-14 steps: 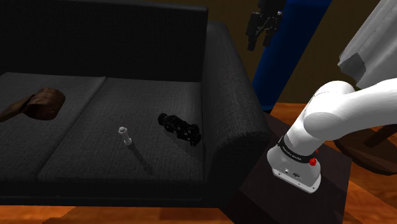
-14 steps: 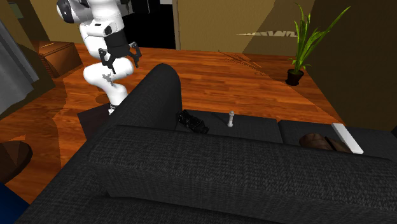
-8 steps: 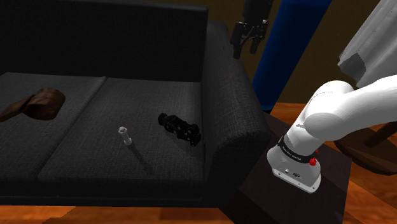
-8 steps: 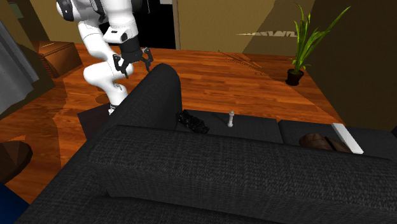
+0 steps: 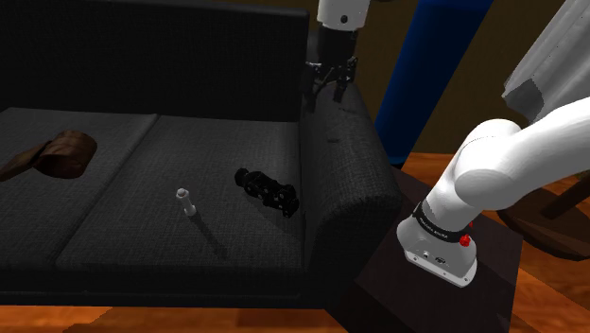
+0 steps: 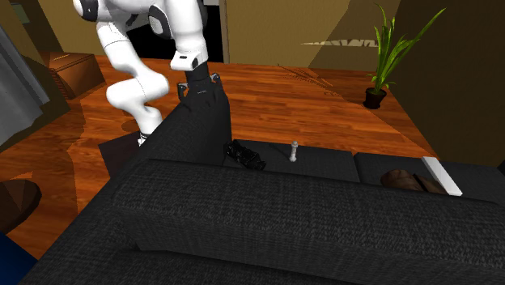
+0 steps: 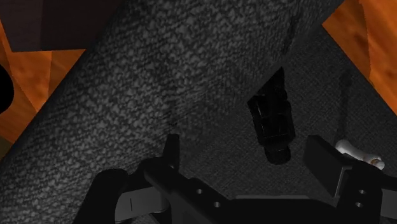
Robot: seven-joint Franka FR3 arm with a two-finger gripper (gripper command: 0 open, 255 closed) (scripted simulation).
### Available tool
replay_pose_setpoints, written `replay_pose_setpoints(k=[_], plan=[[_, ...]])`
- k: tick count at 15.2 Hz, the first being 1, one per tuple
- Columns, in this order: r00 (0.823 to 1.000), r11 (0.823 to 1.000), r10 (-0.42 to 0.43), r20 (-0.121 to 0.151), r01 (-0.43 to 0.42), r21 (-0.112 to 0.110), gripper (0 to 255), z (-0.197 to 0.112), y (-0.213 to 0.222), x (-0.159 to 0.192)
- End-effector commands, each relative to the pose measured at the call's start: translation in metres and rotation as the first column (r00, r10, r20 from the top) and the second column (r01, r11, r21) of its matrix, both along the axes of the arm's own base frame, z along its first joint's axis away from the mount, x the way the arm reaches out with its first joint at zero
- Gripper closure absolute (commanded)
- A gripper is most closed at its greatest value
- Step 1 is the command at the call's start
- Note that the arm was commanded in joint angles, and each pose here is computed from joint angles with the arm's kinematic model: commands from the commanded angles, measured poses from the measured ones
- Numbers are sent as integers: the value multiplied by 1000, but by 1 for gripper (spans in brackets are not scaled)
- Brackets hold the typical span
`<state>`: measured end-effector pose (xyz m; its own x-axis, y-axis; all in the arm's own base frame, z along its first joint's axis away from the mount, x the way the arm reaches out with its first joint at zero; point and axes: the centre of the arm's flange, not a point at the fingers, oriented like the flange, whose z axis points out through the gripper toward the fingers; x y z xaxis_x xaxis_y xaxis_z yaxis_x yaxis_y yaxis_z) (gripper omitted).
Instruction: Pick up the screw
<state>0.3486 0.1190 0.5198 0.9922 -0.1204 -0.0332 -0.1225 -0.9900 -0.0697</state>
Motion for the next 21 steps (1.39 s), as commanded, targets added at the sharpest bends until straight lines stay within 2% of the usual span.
replay_pose_setpoints(k=[1,21], plan=[[1000,1000,3,9,-3,1,0,-15,23,14],[996,999,36,85,-36,1,0,-133,224,126]])
